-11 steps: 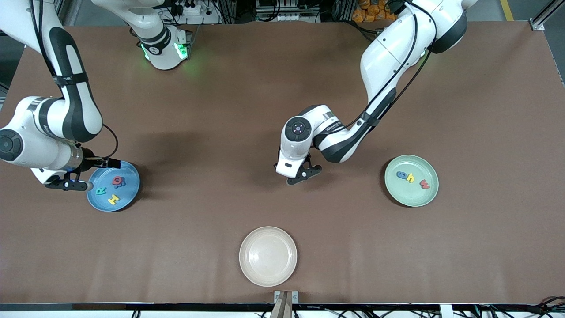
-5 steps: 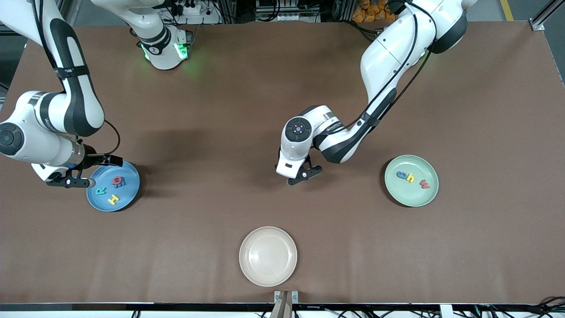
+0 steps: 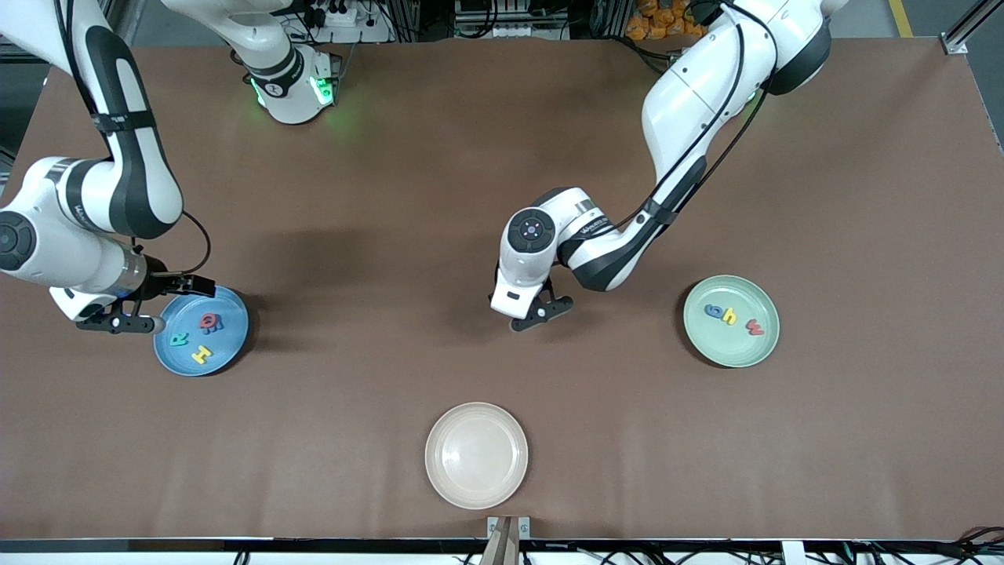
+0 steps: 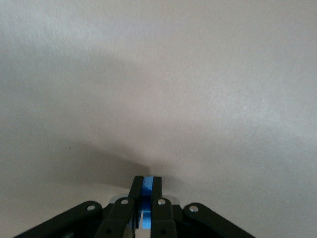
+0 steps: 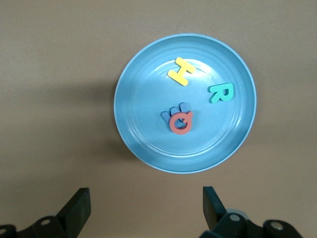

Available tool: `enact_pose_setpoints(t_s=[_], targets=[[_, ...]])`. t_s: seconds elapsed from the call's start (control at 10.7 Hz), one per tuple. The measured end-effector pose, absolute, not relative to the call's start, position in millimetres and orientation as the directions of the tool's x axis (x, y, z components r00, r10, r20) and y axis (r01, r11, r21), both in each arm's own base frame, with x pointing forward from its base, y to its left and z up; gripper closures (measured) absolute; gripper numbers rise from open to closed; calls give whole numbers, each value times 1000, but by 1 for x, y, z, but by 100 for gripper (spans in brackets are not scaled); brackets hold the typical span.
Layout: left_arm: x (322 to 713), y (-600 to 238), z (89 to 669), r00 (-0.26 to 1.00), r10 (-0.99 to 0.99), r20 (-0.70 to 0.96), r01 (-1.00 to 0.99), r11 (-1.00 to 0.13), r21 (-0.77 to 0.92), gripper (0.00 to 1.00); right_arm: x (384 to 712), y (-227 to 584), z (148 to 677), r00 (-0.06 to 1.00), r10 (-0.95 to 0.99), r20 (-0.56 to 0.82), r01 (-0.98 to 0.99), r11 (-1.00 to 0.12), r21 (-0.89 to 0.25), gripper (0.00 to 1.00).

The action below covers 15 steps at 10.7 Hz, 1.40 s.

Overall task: Sort uppercase to blue plate, lowercase to green plate
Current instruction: 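Carry the blue E onto the green plate and open the left gripper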

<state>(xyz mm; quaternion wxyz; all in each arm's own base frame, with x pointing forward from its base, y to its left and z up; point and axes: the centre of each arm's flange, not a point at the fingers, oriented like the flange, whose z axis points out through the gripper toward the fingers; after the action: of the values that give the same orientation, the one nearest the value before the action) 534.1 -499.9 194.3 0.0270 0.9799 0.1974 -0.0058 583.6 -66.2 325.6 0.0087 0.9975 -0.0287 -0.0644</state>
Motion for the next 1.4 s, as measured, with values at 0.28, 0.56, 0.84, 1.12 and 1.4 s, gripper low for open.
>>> enact_pose_setpoints(t_s=[0.28, 0.56, 0.84, 1.12, 1.4], targets=[[554, -469, 215, 947, 322, -14, 322, -947, -24, 90, 584, -60, 328, 991, -48, -123, -46, -999, 15, 0], [573, -405, 228, 968, 249, -27, 246, -966, -85, 90, 584, -43, 342, 994, -13, -113, -17, -999, -32, 0], [580, -311, 248, 987, 155, -38, 149, -982, -118, 90, 580, -24, 359, 993, 20, -112, 16, -999, -35, 0], [576, -193, 253, 997, 55, -50, 51, -996, -67, 90, 579, -22, 371, 995, 25, -92, 22, -999, -32, 0], [578, -100, 238, 998, -14, -56, -15, -1000, -21, 90, 577, -1, 401, 997, 58, -42, 57, -998, -13, 0]])
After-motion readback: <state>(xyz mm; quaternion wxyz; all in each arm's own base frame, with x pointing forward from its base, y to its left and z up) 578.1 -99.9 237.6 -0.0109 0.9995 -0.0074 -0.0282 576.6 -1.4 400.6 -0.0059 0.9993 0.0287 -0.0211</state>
